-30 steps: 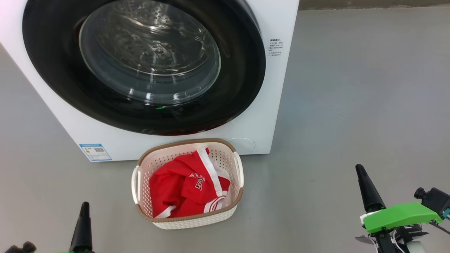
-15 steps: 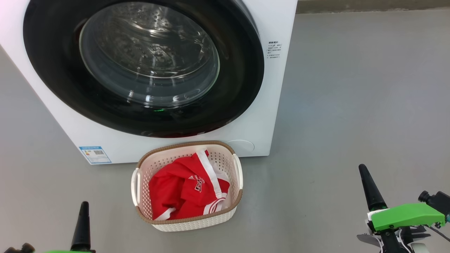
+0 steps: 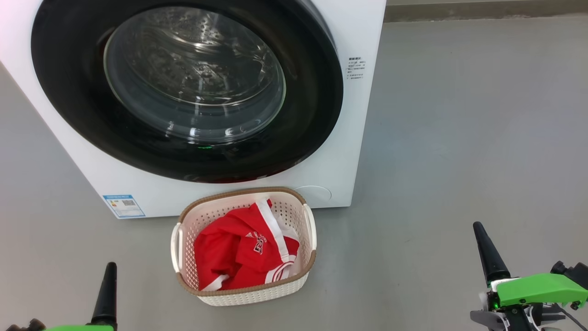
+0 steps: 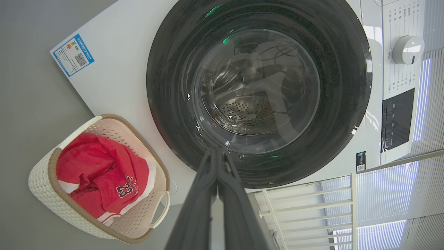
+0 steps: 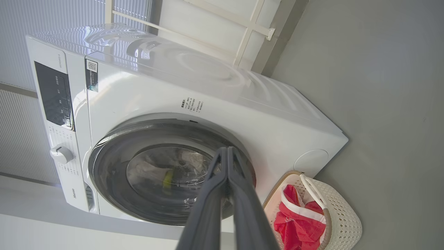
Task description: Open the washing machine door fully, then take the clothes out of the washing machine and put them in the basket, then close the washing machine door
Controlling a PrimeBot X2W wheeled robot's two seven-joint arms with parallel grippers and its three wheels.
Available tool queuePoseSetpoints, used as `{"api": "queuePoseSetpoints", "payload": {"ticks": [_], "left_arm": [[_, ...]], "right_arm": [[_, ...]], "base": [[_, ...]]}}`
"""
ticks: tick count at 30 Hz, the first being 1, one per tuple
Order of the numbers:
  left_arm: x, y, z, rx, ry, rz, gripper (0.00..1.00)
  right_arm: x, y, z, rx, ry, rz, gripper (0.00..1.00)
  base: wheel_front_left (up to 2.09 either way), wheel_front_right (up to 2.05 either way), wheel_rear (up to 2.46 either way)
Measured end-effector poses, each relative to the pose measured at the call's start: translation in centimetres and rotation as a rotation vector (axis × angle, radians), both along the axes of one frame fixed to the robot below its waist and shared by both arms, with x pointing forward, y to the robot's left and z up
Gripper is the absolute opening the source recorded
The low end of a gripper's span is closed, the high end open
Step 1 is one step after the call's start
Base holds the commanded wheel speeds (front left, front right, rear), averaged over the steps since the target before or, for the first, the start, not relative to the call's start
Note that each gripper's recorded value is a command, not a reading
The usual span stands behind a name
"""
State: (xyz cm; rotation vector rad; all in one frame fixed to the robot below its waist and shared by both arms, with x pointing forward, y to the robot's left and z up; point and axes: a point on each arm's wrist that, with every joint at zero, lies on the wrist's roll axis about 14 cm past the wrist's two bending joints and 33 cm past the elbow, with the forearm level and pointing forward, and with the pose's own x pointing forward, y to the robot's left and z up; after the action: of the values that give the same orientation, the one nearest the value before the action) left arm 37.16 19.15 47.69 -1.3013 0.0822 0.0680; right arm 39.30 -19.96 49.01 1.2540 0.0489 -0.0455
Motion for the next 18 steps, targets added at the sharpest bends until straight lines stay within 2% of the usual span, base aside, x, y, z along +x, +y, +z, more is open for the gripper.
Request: {"api": "queuePoseSetpoints", "payload": {"ticks": [18], "left_arm": [[0.34,-0.13,0.31,-0.171,-0.008,-0.002,0.0]], "right_arm": [[-0.27,-0.56,0.57,0.205,-0.023,-0.025,0.0]], "base": [[0.0,0.0,0.0]]}}
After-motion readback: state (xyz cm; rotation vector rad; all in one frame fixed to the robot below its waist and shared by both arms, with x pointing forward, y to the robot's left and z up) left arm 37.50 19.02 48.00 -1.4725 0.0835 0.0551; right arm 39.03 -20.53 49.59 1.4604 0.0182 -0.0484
